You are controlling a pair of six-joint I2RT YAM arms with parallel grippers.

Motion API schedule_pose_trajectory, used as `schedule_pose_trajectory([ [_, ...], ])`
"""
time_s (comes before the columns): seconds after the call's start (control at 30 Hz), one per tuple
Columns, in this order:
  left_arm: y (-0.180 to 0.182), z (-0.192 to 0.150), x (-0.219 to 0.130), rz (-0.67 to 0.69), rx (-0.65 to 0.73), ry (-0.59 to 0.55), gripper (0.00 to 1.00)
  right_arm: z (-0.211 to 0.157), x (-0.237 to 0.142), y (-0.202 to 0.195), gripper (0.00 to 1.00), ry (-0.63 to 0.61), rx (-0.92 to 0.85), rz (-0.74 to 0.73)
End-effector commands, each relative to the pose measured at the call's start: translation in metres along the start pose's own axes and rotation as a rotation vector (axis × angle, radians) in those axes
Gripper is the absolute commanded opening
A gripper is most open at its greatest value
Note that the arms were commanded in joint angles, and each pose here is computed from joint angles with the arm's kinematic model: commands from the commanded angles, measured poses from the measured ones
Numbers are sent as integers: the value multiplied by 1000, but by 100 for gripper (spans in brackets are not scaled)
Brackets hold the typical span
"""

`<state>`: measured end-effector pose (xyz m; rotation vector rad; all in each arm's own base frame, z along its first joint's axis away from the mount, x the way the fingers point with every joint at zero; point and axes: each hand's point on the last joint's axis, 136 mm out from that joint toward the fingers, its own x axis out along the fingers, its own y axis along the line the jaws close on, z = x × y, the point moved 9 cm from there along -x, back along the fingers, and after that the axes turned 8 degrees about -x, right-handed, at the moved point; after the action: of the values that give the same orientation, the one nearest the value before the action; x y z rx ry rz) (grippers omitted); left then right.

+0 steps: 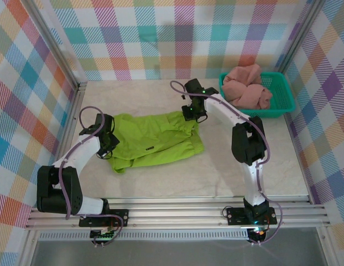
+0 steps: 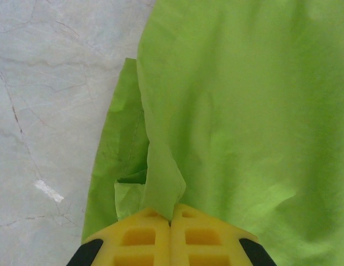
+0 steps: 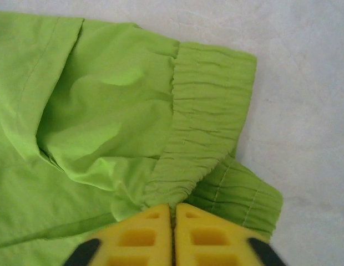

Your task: Fold and stack the shorts

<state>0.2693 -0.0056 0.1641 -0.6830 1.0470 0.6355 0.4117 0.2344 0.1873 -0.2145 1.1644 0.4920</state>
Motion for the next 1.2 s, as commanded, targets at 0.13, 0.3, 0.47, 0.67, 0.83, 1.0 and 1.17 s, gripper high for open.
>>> schedule_pose_trajectory([
  [0.13, -13, 19, -51, -125, 7, -87, 0, -1, -71, 6, 0, -158, 100, 88],
  [0.3, -20, 42, -108, -229, 0, -166, 0, 3, -136, 9, 0, -363, 127, 127],
  [0.47, -23, 69, -180, -344, -17, -287, 0, -1, -198, 14, 0, -554, 128, 161],
  [0.67, -20, 96, -271, -470, -35, -447, 0, -15, -267, 18, 0, -763, 135, 174],
  [0.83, -16, 104, -335, -581, -42, -553, 0, -36, -315, 23, 0, -915, 125, 224],
  [1.0, -3, 103, -382, -660, -57, -644, 0, -61, -354, 31, 0, -1033, 97, 316],
  [1.17, 14, 100, -431, -751, -93, -759, 0, -85, -391, 43, 0, -1136, 59, 433],
])
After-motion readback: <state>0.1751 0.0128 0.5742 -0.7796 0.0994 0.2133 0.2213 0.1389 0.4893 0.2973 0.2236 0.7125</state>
